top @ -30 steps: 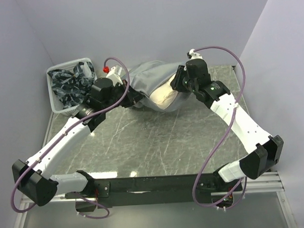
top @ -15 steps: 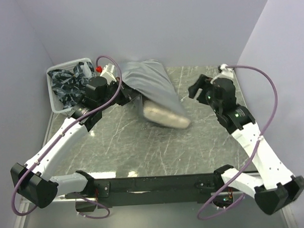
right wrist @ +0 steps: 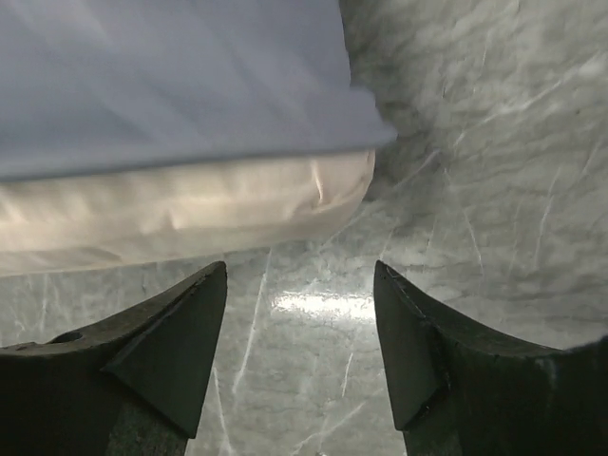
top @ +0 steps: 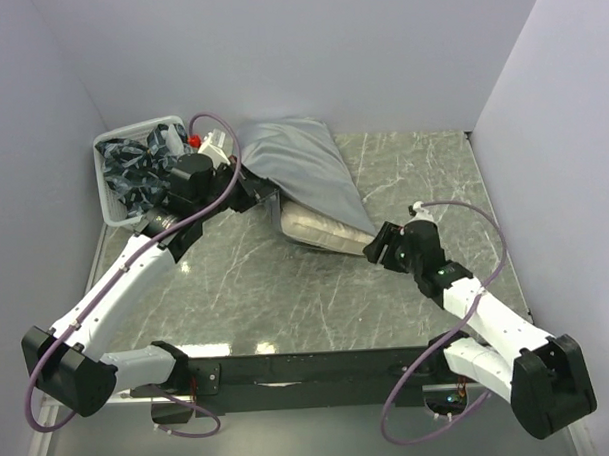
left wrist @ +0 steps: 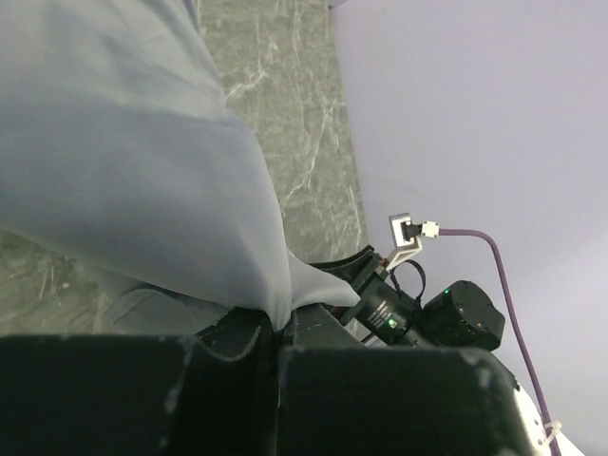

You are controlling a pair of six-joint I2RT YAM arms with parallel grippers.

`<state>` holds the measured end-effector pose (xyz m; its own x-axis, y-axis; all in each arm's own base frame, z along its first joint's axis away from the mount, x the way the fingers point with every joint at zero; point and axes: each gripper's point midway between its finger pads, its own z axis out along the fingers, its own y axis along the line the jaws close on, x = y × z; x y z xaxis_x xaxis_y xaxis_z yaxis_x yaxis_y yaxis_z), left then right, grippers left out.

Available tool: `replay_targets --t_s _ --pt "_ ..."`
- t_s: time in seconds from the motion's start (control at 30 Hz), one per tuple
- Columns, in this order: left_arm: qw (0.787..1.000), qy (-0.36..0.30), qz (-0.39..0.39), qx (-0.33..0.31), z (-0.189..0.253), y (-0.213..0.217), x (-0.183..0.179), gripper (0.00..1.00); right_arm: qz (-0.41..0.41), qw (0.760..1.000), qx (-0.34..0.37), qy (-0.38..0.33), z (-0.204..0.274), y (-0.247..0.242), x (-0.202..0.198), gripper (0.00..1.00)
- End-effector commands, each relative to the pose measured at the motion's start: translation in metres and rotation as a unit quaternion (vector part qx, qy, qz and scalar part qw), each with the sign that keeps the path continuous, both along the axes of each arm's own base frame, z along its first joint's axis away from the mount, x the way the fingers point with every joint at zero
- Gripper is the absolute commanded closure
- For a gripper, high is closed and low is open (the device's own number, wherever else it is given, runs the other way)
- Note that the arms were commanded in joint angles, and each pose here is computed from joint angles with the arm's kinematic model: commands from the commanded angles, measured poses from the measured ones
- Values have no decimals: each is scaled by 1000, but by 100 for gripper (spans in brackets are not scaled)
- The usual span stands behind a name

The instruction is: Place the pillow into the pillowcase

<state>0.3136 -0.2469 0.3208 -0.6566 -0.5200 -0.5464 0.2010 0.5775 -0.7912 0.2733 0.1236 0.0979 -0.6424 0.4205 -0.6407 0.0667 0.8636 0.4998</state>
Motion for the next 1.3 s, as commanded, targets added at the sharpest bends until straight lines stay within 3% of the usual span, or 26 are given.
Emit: replay_targets --t_s 0.0,0.3,0.77,0.8,0.87,1.27 --pt "998 -57 3 -19 35 5 -4 99 -19 994 42 -101 32 10 32 30" --pt "998 -62 4 -15 40 8 -9 99 -26 990 59 -123 37 14 44 31" --pt "998 -66 3 -16 46 10 -13 99 -45 996 38 -72 -4 12 50 38" --pt "998 -67 4 -15 46 11 -13 99 -47 996 40 -72 -4 12 50 42" --pt "997 -70 6 -14 49 12 -14 98 -47 995 49 -77 -6 12 46 48" --pt "997 -71 3 -15 49 12 -15 98 -23 993 56 -104 5 27 19 46"
